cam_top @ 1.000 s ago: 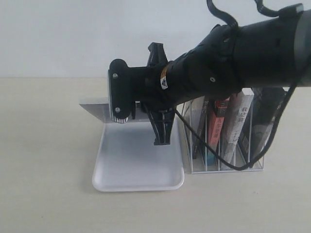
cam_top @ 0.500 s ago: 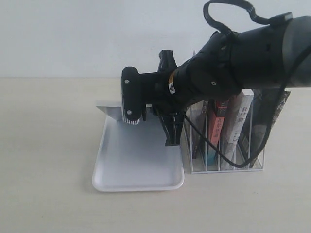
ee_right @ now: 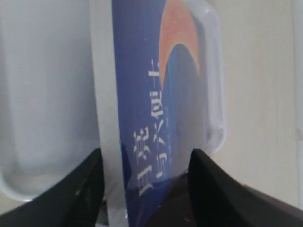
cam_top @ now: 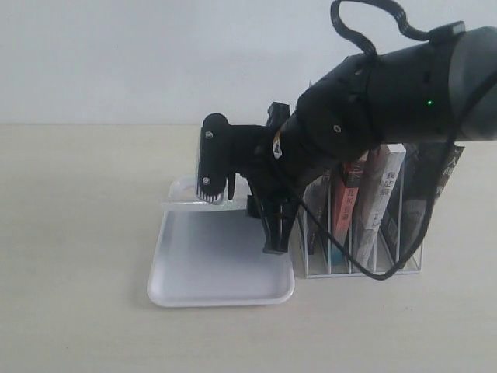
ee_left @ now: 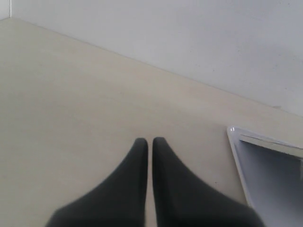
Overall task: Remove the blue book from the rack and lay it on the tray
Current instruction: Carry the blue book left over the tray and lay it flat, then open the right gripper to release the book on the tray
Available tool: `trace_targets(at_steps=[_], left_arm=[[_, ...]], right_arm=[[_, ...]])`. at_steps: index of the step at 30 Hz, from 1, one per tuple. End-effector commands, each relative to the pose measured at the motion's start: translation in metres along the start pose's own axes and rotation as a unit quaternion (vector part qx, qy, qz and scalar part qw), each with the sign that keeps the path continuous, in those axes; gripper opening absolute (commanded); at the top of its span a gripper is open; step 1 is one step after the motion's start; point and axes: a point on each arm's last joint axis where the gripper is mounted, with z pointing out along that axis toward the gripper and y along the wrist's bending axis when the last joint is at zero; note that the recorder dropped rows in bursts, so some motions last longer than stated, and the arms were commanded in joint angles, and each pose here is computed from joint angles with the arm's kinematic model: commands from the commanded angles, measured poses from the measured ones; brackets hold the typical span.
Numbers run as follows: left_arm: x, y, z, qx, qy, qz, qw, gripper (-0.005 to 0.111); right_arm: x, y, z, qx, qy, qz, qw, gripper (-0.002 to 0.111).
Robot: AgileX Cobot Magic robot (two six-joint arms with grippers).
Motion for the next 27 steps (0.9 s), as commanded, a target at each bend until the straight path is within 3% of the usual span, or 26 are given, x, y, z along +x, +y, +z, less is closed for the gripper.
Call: trace_targets(at_steps=[1, 9, 11, 14, 27], left_arm=[[0.0, 0.0, 0.0, 0.001, -0.006, 0.002, 1.0, 0.004], [0.0, 0.0, 0.0, 0.001, -0.006, 0.002, 1.0, 0.004], [0.0, 0.0, 0.0, 0.001, -0.006, 0.002, 1.0, 0.004], [0.0, 0.0, 0.0, 0.001, -0.006, 0.002, 1.0, 0.004], [0.0, 0.0, 0.0, 0.001, -0.006, 0.002, 1.0, 0.004]], right_arm=[[0.0, 0.004, -0.017, -0.045, 0.002, 0.073, 0.996, 0.051], [-0.006, 0.004, -0.058, -0.073, -0.032, 0.139, 0.987, 0.05], [-0.011, 0.004, -0.063, -0.078, -0.059, 0.171, 0.98, 0.038], [-0.014, 0.002, -0.063, -0.074, -0.078, 0.19, 0.976, 0.0], [-0.015, 0.0, -0.062, -0.063, -0.085, 0.194, 0.975, 0.0]])
